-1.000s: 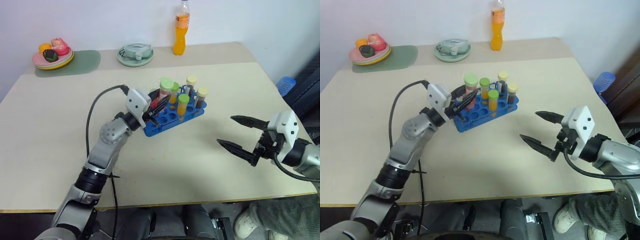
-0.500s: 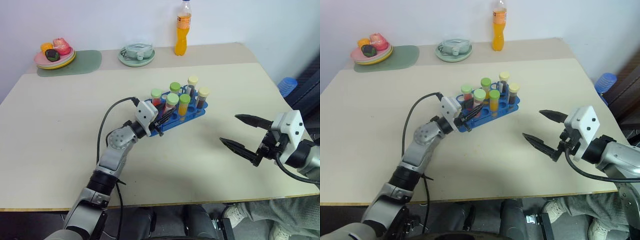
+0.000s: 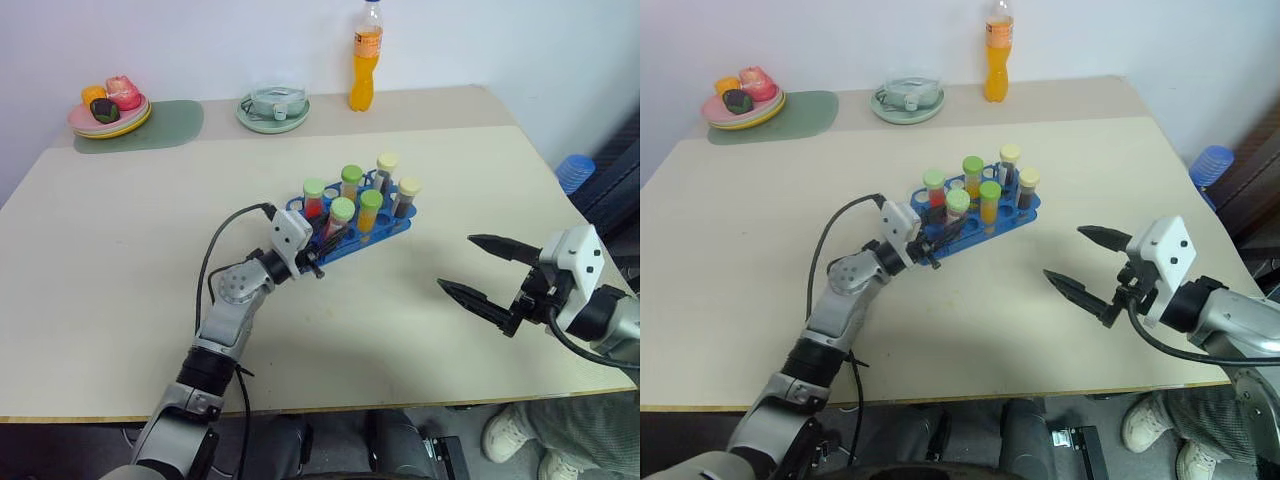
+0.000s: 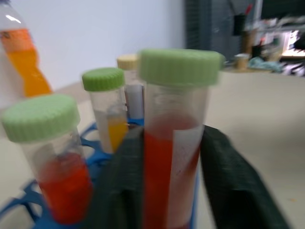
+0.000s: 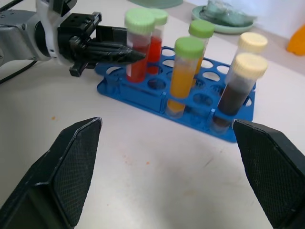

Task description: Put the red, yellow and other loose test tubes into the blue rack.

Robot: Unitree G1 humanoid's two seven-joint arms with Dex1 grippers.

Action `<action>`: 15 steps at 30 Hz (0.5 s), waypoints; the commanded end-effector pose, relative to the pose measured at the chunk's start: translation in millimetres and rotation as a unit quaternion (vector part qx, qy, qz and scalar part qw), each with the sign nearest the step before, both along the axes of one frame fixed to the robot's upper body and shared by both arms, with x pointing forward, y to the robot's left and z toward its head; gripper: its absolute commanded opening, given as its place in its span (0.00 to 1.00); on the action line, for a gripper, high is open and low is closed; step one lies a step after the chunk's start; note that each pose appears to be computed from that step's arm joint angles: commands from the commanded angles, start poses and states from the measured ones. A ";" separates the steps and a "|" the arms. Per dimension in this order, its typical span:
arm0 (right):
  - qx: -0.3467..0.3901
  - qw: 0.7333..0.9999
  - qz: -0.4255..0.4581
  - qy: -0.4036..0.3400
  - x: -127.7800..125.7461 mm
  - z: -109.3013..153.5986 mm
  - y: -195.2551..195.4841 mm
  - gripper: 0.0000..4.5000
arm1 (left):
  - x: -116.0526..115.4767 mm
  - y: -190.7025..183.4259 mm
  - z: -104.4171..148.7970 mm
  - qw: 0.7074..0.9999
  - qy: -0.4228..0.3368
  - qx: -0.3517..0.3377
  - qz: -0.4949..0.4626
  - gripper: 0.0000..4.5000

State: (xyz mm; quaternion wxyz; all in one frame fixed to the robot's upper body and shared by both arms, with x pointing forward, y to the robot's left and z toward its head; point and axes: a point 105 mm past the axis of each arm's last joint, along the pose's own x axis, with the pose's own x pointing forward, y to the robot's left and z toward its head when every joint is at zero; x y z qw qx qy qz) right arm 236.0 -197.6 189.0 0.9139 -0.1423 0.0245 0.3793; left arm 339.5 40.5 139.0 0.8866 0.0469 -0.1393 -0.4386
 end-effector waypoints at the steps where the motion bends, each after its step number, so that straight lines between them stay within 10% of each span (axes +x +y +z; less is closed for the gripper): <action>1: -0.001 0.999 0.011 -0.031 -4.2 9.7 6.1 1.00 | -3.7 0.3 4.1 1.000 -0.007 -0.004 -0.006 0.85; 15: 0.043 0.997 -0.042 -0.041 16.3 -16.9 -0.5 1.00 | -23.7 68.5 20.2 0.997 -0.013 -0.007 0.073 0.94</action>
